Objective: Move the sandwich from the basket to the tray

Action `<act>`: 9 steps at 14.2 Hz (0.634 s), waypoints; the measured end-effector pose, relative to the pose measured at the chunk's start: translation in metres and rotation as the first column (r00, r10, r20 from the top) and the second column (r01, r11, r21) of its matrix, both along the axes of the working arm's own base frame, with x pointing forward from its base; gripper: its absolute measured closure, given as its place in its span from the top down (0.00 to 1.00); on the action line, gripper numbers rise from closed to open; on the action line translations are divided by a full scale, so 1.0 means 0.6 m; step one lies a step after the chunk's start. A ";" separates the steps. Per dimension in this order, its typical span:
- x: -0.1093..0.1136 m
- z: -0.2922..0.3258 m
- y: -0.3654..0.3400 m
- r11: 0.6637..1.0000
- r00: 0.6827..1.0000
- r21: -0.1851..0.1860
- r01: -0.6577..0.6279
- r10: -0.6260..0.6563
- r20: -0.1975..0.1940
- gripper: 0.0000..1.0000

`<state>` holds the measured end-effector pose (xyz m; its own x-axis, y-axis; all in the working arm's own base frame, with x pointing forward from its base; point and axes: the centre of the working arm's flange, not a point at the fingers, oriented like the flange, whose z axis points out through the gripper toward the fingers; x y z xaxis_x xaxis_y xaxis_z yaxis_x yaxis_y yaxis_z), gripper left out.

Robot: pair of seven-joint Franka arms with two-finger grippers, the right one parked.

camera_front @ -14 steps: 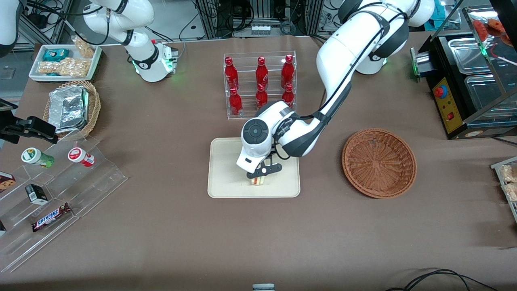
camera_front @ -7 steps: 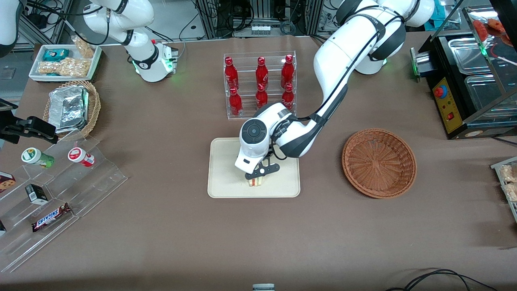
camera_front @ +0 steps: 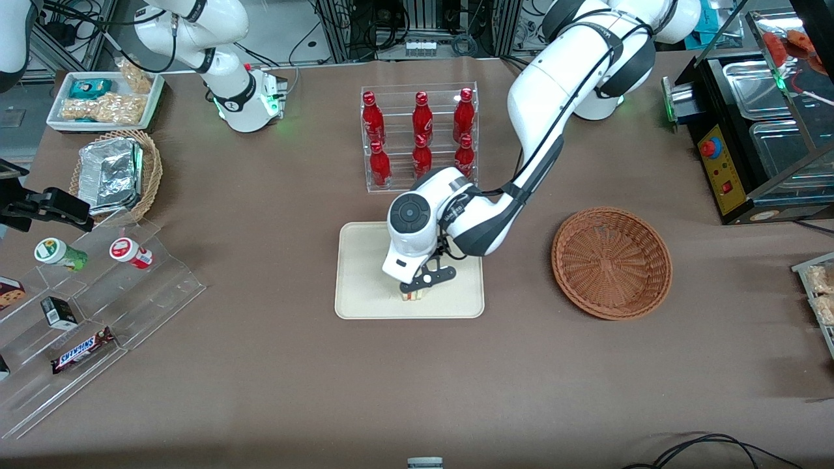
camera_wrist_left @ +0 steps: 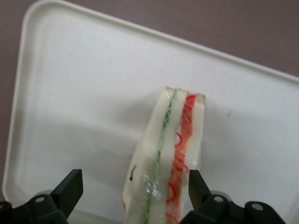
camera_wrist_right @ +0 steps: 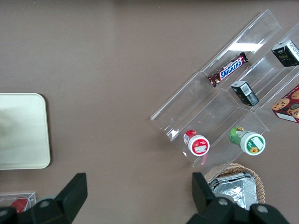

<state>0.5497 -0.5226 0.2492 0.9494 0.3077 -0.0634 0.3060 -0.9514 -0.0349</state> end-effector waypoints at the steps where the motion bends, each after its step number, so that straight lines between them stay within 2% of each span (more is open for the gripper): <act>1: 0.012 0.020 0.009 1.000 1.000 0.003 -0.011 0.011 0.010 1.00; 3: 0.044 0.085 0.048 0.999 0.999 0.017 -0.050 0.050 0.018 1.00; 4: 0.064 0.130 0.079 0.997 0.997 0.007 -0.073 0.072 0.016 1.00; 5: 0.081 0.178 0.113 0.996 0.997 -0.016 -0.082 0.082 -0.004 1.00; 7: 0.104 0.281 0.200 0.995 0.995 -0.070 -0.064 0.059 -0.078 1.00; 9: 0.109 0.375 0.298 0.996 0.990 -0.086 -0.035 0.022 -0.139 1.00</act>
<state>0.6148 -0.3437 0.4742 0.9207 0.3219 -0.2206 0.3311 -0.9436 0.0050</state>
